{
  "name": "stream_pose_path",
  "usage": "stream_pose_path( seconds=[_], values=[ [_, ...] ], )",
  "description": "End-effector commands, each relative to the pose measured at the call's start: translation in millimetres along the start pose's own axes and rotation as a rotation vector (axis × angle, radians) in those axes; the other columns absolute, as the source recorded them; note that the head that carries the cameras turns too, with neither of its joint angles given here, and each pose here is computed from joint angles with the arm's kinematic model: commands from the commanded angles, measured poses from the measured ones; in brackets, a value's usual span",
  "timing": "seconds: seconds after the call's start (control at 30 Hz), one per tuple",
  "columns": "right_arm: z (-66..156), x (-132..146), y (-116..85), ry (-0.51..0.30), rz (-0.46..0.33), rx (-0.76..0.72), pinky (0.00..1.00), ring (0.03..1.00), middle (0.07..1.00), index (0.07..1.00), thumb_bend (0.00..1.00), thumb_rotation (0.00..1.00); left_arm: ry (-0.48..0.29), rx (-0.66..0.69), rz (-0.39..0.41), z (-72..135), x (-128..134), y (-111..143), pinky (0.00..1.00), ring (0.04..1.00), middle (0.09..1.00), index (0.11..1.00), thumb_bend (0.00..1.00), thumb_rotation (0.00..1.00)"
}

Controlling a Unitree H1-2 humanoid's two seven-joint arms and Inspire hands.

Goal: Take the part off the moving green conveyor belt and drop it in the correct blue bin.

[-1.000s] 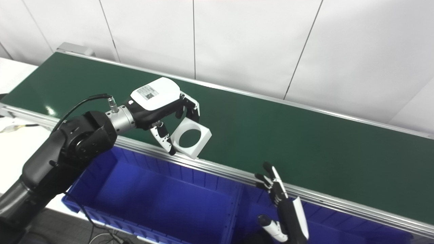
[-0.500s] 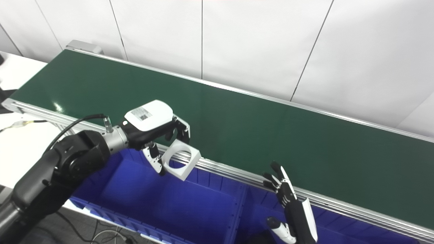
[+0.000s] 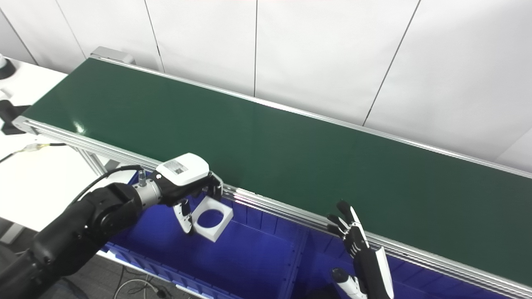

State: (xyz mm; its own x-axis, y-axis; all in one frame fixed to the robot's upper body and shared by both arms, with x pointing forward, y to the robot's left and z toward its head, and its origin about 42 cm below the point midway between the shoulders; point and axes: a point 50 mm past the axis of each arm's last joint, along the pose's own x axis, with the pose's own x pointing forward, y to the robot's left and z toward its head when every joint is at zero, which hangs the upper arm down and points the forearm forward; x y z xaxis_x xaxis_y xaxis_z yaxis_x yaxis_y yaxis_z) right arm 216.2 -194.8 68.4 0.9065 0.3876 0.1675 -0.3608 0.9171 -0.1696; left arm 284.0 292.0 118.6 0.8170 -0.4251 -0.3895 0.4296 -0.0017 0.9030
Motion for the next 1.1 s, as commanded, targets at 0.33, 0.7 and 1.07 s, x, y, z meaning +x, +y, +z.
stream_pose_path(
  seconds=[0.33, 0.7, 1.07],
  values=[
    [9.4, 10.4, 1.0, -0.083, 0.000, -0.010, 0.80, 0.870, 0.966, 0.959, 0.85, 0.84, 0.084, 0.023, -0.070, -36.2, 6.2, -19.4, 0.27, 0.330, 0.436, 0.516, 0.52, 0.00],
    [11.4, 12.1, 1.6, -0.089, -0.006, -0.028, 0.79, 0.859, 0.962, 0.955, 0.82, 0.85, 0.102, 0.036, -0.083, -45.7, 7.0, -27.8, 0.22, 0.290, 0.402, 0.515, 0.52, 0.00],
    [11.3, 11.7, 3.0, -0.089, -0.007, -0.022, 0.79, 0.859, 0.966, 0.957, 0.83, 0.84, 0.110, 0.030, -0.135, -42.1, 3.8, -19.3, 0.50, 0.620, 0.679, 0.659, 0.96, 0.31]
  ],
)
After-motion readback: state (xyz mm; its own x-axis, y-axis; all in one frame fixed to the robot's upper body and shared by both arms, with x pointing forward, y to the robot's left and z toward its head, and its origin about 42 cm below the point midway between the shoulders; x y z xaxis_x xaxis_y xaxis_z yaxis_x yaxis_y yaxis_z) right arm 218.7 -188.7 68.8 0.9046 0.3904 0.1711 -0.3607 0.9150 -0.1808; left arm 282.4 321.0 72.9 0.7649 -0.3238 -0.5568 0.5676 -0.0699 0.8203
